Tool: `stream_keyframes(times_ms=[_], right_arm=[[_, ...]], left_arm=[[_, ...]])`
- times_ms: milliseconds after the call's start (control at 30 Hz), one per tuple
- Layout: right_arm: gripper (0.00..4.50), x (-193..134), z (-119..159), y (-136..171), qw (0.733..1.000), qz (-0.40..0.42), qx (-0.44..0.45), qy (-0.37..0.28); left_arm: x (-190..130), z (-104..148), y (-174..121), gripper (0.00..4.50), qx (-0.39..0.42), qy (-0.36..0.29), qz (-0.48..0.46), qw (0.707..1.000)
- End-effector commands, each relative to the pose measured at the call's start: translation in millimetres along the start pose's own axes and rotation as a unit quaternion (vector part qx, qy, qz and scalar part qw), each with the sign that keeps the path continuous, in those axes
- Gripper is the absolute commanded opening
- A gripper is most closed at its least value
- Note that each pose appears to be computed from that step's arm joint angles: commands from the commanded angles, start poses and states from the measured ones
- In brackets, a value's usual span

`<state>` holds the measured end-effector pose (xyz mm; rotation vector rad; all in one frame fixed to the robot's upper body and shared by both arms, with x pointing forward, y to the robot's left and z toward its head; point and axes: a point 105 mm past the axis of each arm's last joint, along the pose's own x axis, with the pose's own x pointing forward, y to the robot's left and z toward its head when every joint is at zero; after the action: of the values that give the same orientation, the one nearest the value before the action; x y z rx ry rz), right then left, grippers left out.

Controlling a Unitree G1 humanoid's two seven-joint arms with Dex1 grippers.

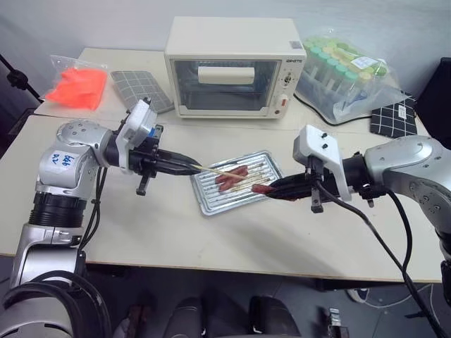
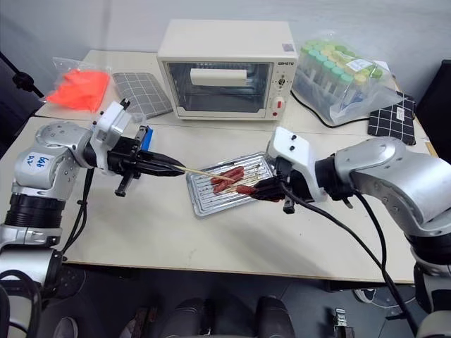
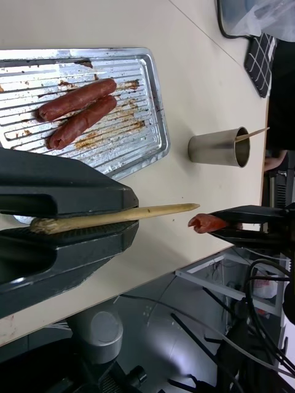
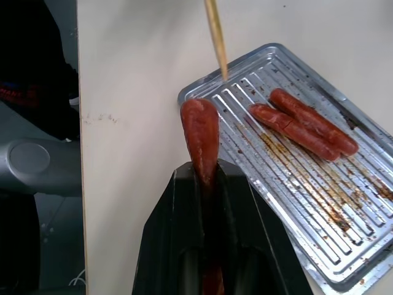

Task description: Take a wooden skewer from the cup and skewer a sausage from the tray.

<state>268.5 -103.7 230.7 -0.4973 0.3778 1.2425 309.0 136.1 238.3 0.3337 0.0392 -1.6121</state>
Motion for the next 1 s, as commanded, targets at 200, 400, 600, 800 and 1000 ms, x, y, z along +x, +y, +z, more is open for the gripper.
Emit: stream_keyframes(times_ms=[200, 400, 600, 800, 1000], right_arm=[[0.21, -5, 9, -3, 1.000, -0.014, -0.022, -0.015], [0.21, -4, 12, -2, 1.000, -0.010, -0.022, -0.019], [0.21, -1, 16, -3, 0.999, -0.007, -0.021, -0.023], [0.21, 0, 22, -1, 0.999, -0.002, -0.028, -0.029], [0.21, 5, 33, 9, 0.998, 0.023, -0.045, -0.039]], left_arm=[[0, 10, -9, 0.00, 0.021, -0.007, -0.022, 1.000], [2, 10, -9, 0.00, 0.020, -0.009, -0.024, 0.999], [6, 12, -9, 0.00, 0.022, -0.013, -0.028, 0.999], [9, 11, -6, 0.00, 0.020, -0.015, -0.030, 0.999], [23, 14, -7, 0.00, 0.027, -0.026, -0.056, 0.998]])
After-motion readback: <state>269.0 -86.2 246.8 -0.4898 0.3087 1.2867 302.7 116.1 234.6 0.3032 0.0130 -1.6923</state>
